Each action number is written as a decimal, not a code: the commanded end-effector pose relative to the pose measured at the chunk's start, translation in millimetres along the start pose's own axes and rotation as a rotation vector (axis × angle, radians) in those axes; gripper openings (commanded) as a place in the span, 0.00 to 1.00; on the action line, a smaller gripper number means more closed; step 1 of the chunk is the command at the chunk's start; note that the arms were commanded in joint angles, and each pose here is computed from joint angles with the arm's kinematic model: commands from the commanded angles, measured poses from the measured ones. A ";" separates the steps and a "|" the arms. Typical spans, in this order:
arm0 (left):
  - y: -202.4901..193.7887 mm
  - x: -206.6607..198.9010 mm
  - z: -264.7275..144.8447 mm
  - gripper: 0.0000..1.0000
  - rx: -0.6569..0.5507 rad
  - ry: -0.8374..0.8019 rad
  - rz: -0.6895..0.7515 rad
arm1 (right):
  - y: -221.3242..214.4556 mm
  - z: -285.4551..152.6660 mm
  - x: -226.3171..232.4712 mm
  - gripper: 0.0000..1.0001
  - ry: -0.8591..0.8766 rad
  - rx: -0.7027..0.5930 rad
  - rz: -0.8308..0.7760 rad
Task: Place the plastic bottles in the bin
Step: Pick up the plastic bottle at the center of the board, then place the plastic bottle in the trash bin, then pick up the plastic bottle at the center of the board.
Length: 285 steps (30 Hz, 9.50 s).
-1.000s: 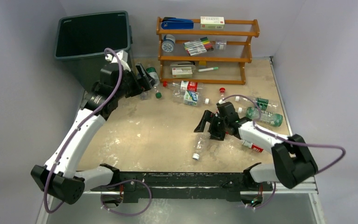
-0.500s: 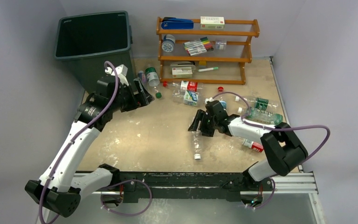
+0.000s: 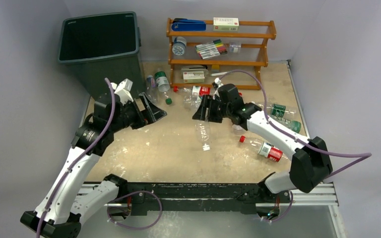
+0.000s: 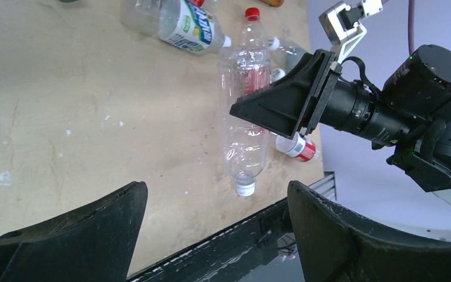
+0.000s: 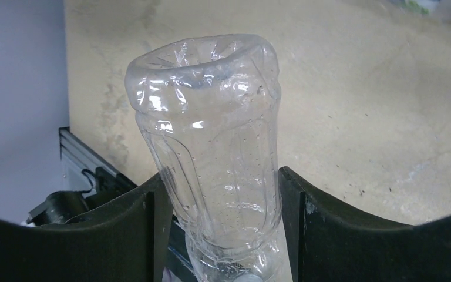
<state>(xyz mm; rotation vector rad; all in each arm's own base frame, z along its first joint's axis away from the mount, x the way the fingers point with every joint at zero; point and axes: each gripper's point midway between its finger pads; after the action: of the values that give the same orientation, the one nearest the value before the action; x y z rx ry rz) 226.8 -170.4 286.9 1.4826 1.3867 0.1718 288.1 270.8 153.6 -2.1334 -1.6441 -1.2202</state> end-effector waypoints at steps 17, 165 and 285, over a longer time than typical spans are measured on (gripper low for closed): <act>18.9 -21.6 -0.2 0.89 -0.174 -0.148 -0.101 | 39.8 -32.6 141.4 0.62 0.388 0.043 -0.122; 397.9 142.3 -29.7 0.44 -0.806 0.318 -0.060 | 70.3 -59.4 -149.9 1.00 -0.498 -0.181 -0.058; -8.6 -88.5 96.9 0.86 -0.151 -0.200 -0.114 | -66.2 -110.7 68.4 0.47 0.542 0.201 -0.317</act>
<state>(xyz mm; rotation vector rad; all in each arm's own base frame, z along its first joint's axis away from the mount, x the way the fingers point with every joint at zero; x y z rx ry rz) 250.8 -291.1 262.4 1.3284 1.2955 0.0200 181.5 267.9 229.4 -1.3966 -1.7793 -1.3944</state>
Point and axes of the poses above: each gripper's point midway between its finger pads, its own z axis out along the fingers, its own x axis along the line the jaws close on, y = z × x, and after that the axes turned 15 degrees about z, right-handed
